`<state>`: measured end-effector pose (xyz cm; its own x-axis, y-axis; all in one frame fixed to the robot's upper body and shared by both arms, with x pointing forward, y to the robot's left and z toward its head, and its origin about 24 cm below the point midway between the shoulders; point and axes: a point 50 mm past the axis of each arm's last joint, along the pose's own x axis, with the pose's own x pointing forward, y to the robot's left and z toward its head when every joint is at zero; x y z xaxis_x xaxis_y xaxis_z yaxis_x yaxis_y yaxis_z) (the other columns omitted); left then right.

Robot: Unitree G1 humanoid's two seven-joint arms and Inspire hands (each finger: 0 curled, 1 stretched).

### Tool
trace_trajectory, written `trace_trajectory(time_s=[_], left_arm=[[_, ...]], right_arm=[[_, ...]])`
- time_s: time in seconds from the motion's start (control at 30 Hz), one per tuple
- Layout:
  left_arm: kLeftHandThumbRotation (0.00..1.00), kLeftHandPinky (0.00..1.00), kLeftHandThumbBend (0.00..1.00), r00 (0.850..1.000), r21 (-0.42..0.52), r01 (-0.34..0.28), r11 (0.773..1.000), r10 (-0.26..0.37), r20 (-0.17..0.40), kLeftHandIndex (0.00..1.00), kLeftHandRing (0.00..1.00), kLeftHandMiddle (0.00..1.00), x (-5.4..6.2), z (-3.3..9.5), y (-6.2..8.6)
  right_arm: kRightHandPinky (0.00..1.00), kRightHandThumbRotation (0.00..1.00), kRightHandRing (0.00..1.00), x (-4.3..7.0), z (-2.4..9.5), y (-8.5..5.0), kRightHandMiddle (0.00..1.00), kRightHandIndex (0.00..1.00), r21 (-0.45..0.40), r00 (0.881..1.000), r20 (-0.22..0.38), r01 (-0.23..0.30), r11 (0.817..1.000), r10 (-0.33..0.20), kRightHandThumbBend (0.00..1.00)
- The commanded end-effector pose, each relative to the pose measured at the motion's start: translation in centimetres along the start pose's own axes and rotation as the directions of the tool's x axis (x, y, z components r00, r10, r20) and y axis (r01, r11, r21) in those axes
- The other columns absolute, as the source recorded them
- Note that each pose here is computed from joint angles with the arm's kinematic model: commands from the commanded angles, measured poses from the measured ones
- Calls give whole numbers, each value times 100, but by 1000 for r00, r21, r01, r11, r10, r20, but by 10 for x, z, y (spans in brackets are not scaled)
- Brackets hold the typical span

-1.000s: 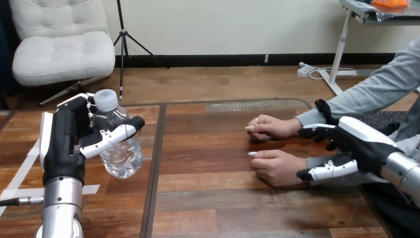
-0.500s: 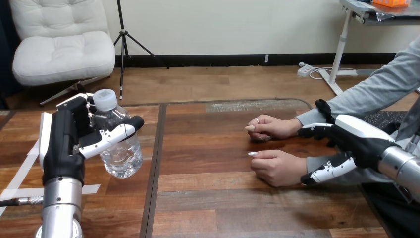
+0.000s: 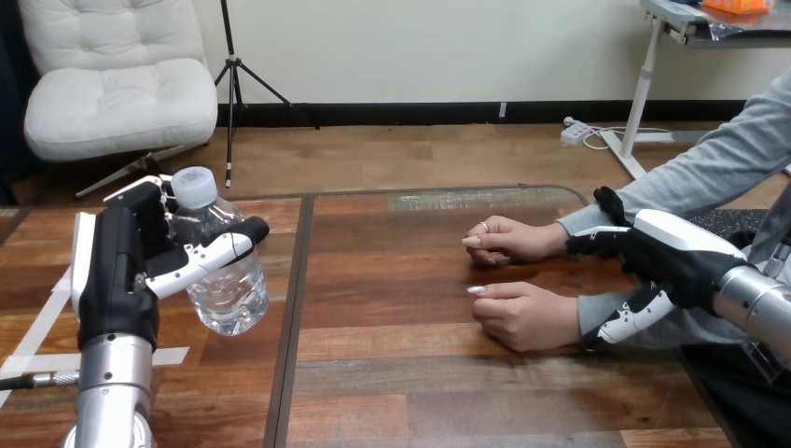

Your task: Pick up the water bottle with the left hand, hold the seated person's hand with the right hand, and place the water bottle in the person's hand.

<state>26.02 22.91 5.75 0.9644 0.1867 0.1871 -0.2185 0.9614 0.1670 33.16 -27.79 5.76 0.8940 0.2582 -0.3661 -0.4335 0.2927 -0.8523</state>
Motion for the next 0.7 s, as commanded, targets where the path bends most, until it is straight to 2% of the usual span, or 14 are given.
trace_trajectory(time_s=[0.0,0.27,0.67], left_arm=[[0,28,72,992,-5,-9,1000,10,128,39,33,39,12,26,4],[0,28,72,992,-14,-7,1000,9,125,39,33,39,11,26,5],[0,28,71,991,-2,-5,1000,6,131,39,34,39,10,27,5]], right_arm=[[78,11,87,8,16,-38,88,86,-46,995,35,93,995,-92,100],[78,5,87,10,17,-41,88,85,-69,997,18,81,994,-80,100],[73,7,84,14,17,-42,87,85,-122,998,-32,48,991,-52,100]])
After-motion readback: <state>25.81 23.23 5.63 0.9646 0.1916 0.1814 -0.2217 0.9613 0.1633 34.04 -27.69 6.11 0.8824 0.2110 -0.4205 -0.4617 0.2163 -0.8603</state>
